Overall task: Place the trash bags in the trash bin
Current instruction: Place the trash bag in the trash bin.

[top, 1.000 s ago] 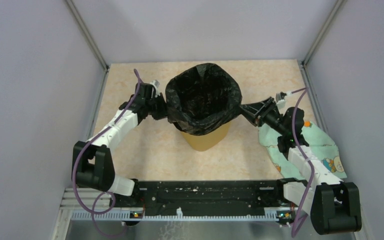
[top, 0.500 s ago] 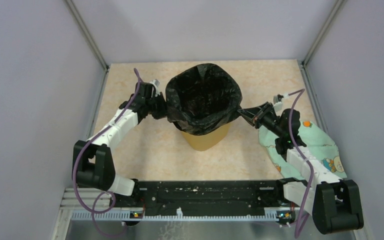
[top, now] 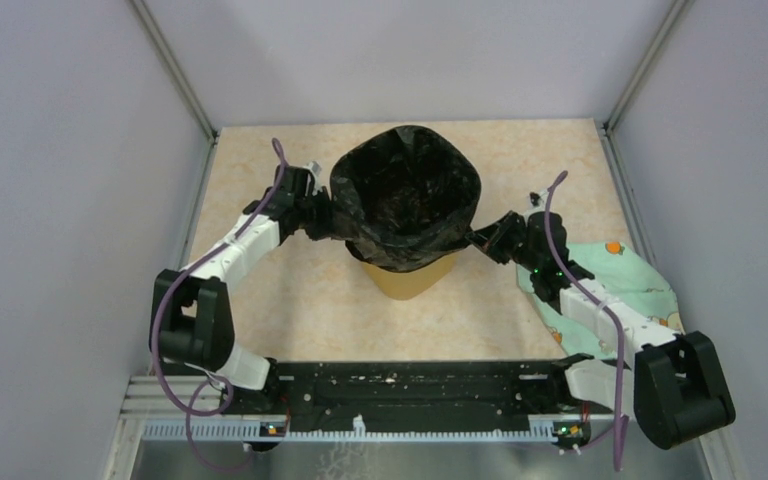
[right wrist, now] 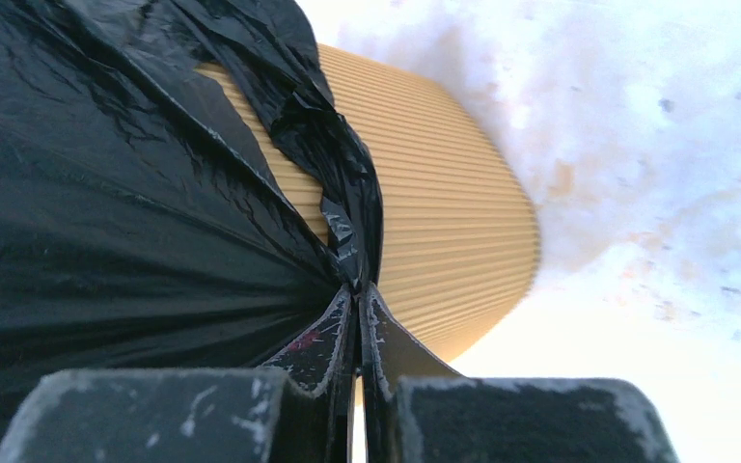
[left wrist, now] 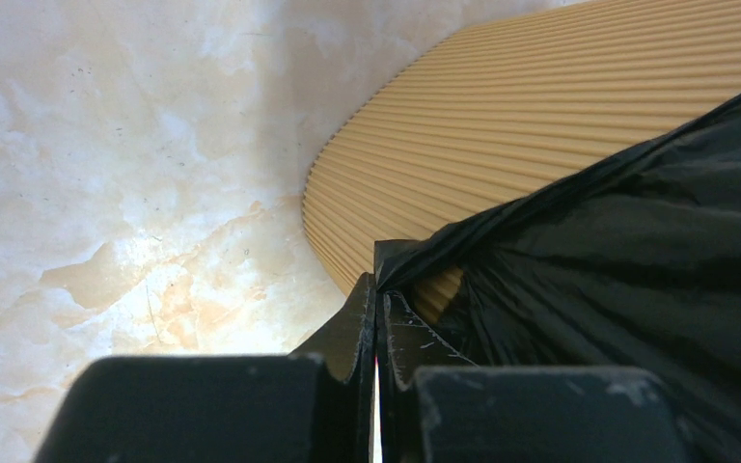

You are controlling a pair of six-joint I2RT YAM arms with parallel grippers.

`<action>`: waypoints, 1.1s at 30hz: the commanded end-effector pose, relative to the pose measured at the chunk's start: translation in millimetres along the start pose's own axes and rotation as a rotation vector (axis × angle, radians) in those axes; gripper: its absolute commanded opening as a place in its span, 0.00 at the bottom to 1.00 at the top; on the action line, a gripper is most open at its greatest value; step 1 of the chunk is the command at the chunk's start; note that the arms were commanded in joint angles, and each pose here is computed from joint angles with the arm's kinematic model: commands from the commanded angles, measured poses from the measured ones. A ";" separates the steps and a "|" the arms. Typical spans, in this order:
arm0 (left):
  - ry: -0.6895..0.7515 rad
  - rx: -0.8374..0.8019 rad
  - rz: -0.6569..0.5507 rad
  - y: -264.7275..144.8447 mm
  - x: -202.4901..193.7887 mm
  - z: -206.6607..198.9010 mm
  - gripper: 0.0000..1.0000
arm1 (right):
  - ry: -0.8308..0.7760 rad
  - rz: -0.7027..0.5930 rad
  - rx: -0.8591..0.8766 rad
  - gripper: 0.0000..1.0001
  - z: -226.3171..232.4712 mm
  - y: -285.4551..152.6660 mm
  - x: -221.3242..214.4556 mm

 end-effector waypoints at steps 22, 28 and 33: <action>-0.076 0.179 0.112 49.9 -56.4 53.9 0.00 | -0.282 -0.120 -0.440 0.00 -87.5 15.5 6.5; -0.086 0.228 0.127 54.1 -66.2 64.7 0.00 | -0.287 -0.103 -0.490 0.00 -106.6 21.1 2.7; -0.082 0.290 0.137 54.4 -72.7 75.2 0.01 | -0.303 -0.123 -0.539 0.00 -114.7 19.7 6.5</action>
Point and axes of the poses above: each gripper's point midway between its finger pads, its own y axis out along the fingers, its own z axis along the line the jaws close on, x = y × z, the point moved 4 cm from there along -y, back along the fingers, and after that the axes turned 13 degrees about y, right-handed, at the moved point
